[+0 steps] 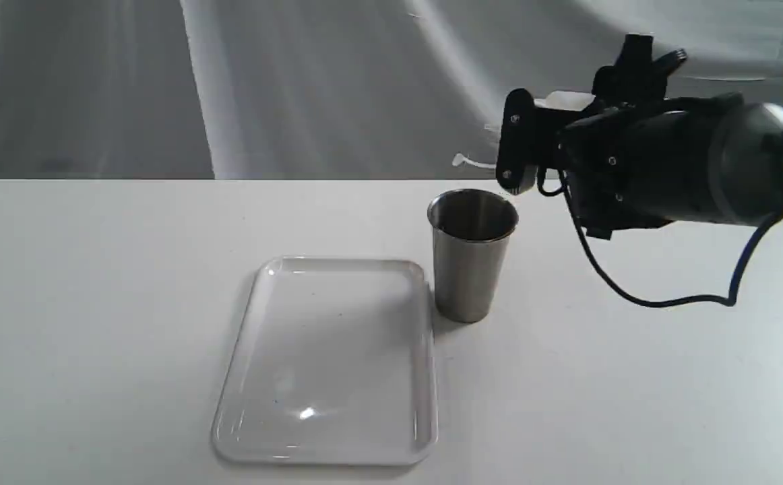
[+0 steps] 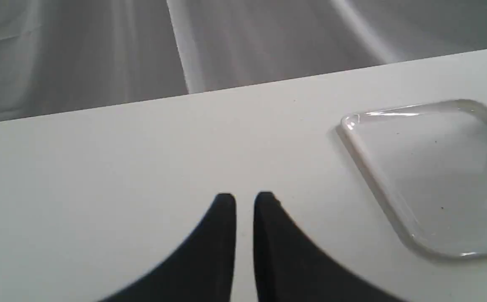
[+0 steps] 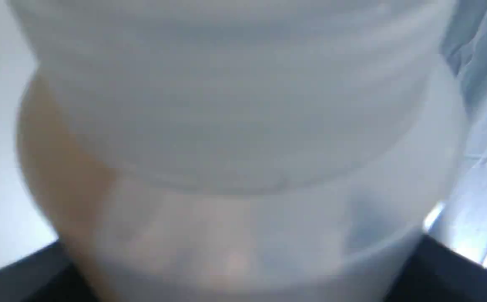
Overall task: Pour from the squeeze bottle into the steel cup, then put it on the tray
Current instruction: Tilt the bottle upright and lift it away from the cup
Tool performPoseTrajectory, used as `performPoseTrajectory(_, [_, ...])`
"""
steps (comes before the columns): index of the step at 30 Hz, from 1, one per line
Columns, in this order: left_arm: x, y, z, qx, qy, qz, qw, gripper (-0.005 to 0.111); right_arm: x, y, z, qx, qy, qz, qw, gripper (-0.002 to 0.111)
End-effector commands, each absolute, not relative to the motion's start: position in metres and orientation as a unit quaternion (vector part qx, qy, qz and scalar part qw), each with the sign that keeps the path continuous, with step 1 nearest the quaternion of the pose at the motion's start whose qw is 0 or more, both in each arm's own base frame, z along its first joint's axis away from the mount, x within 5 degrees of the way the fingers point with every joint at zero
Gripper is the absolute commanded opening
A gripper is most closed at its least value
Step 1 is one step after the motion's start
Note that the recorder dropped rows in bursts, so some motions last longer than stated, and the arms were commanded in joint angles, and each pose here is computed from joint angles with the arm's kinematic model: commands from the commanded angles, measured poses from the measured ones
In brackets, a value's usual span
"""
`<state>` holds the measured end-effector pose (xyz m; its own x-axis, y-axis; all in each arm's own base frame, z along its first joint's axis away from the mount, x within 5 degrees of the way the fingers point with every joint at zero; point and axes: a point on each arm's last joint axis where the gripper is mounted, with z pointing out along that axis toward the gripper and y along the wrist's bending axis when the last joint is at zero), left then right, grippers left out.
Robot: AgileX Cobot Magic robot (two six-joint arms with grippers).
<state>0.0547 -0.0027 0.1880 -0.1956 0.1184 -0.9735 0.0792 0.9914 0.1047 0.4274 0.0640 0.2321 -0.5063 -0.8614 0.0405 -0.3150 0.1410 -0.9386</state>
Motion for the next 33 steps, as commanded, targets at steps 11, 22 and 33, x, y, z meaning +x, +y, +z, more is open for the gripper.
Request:
performPoseTrajectory(11, [0.055,-0.003,0.187,0.064,0.771,0.014,0.634,0.008,0.425,0.064,0.229,-0.282,0.800,-0.402,0.345,0.038])
performPoseTrajectory(22, [0.055,-0.003,0.187,0.064,0.771,0.014,0.634,0.008,0.422,0.067,0.223,-0.224,0.840,-0.342,0.357,0.038])
performPoseTrajectory(33, [0.055,-0.003,0.187,0.064,0.771,0.014,0.634,0.008,0.411,0.064,0.257,-0.114,0.852,-0.295,0.417,0.038])
